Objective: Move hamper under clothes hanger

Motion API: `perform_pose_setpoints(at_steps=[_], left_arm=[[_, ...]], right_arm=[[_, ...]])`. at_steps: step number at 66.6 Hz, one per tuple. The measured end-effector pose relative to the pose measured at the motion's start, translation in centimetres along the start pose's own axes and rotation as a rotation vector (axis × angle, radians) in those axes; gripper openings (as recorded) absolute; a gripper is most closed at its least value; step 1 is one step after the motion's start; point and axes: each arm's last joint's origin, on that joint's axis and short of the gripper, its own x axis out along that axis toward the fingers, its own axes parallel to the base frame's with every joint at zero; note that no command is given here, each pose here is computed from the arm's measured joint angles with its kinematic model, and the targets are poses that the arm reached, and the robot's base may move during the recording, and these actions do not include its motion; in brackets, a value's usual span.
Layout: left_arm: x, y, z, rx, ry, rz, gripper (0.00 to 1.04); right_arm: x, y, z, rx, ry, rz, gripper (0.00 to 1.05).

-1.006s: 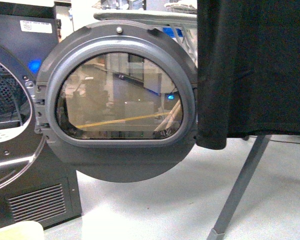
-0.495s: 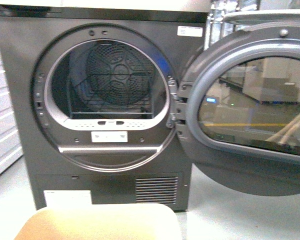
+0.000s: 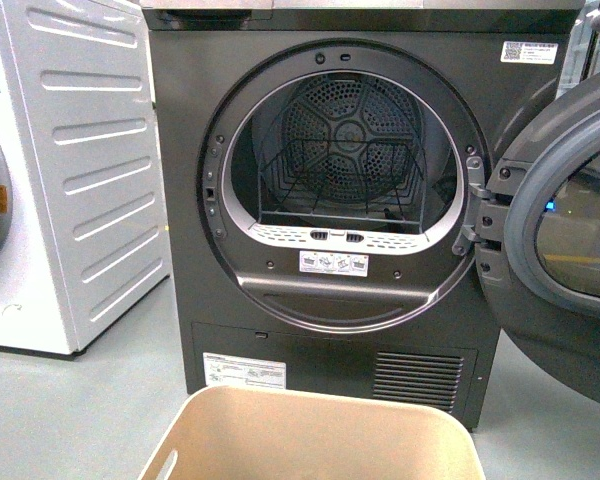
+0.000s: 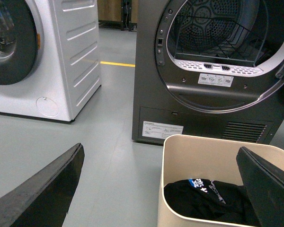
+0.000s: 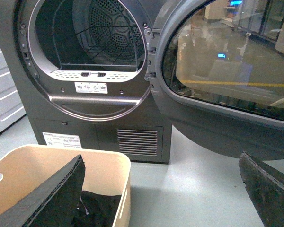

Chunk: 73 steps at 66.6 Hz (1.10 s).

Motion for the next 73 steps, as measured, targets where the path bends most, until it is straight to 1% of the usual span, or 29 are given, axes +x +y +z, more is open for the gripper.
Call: perform_pose_setpoints(at_steps=[1, 4, 6, 9, 12, 15, 18, 22, 31, 41, 48, 53, 57, 64, 73], left_arm=[[0.0, 0.0, 0.0, -0.021, 0.026, 0.009, 0.98], [0.4, 0.1, 0.3, -0.106, 0.269, 0.064, 0.98], [1.2, 0.2, 0.7, -0.16, 0.389, 0.096, 0.98], [3.1, 0.2, 1.9, -0.18, 0.465, 0.128, 0.98], [5.5, 0.2, 3.4, -0.186, 0.489, 0.144, 0.98], [7.7, 0.3, 4.3, -0.182, 0.508, 0.157, 0.98], [9.9, 0.3, 4.6, -0.161, 0.53, 0.18, 0.98], [12.4, 0.2, 4.3, -0.16, 0.573, 0.162, 0.98], [17.6, 0.0, 2.7, -0.097, 0.67, 0.153, 0.98], [21.8, -0.6, 0.3, -0.029, 0.758, 0.124, 0.98], [24.0, -1.3, -1.3, 0.009, 0.806, 0.106, 0.98], [25.2, -1.7, -2.2, 0.029, 0.828, 0.095, 0.98], [26.5, -2.0, -3.2, 0.051, 0.846, 0.083, 0.98], [28.3, -2.3, -4.7, 0.046, 0.861, 0.051, 0.98], [29.9, -2.8, -6.5, 0.034, 0.866, 0.002, 0.98]], right_arm=[[0.0, 0.0, 0.0, 0.008, 0.021, 0.023, 0.97], [0.4, 0.1, 0.4, 0.068, 0.189, 0.157, 0.97], [1.1, 0.2, 1.1, 0.097, 0.251, 0.234, 0.97], [2.7, 0.4, 2.4, 0.113, 0.294, 0.285, 0.97], [4.8, 0.6, 3.7, 0.113, 0.318, 0.302, 0.97], [6.6, 0.8, 4.3, 0.116, 0.355, 0.311, 0.97], [8.5, 1.0, 4.5, 0.112, 0.405, 0.304, 0.97], [10.7, 1.4, 4.1, 0.098, 0.482, 0.299, 0.97], [15.4, 2.0, 2.5, 0.057, 0.615, 0.259, 0.97], [19.2, 2.5, 1.2, 0.017, 0.674, 0.205, 0.97], [21.0, 3.0, 0.1, -0.022, 0.705, 0.183, 0.97], [21.9, 3.3, -0.9, -0.047, 0.727, 0.171, 0.97], [23.0, 3.6, -2.3, -0.07, 0.763, 0.159, 0.97], [24.5, 4.1, -4.5, -0.095, 0.813, 0.144, 0.97], [26.0, 4.8, -6.8, -0.128, 0.847, 0.125, 0.97]])
